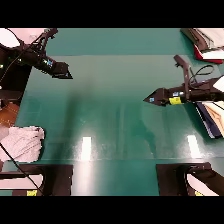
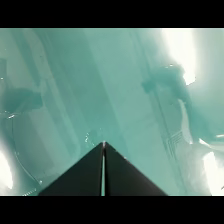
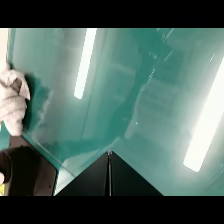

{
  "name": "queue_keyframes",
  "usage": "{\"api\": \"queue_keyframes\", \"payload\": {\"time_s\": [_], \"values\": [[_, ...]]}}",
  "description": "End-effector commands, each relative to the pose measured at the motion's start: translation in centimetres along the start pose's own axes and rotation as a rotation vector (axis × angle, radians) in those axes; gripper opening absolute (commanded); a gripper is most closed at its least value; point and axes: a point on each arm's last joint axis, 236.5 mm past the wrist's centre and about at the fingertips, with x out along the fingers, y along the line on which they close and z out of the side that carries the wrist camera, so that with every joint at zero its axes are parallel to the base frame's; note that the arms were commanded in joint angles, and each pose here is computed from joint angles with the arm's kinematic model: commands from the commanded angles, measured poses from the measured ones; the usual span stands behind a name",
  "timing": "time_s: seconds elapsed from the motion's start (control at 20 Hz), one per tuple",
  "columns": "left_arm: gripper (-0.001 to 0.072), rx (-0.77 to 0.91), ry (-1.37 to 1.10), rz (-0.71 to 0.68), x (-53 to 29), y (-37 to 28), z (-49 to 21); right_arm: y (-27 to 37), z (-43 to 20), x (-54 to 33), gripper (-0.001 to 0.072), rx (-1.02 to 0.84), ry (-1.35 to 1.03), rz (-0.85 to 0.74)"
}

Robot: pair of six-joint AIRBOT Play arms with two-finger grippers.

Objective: Fold the shirts.

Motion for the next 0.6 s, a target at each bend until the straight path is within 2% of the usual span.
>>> {"api": "queue_keyframes", "payload": {"time_s": [0.0, 0.55], "values": [[0.0022, 0.001, 0.000, 0.000, 0.0, 0.0, 0.0, 0.3, 1.3, -1.7, 0.0015, -0.013, -0.085, -0.006], [0.0023, 0.000, -0.005, 0.002, 0.0, 0.0, 0.1, -0.3, 1.2, -3.0, 0.0015, 0.008, -0.088, -0.012]]}}
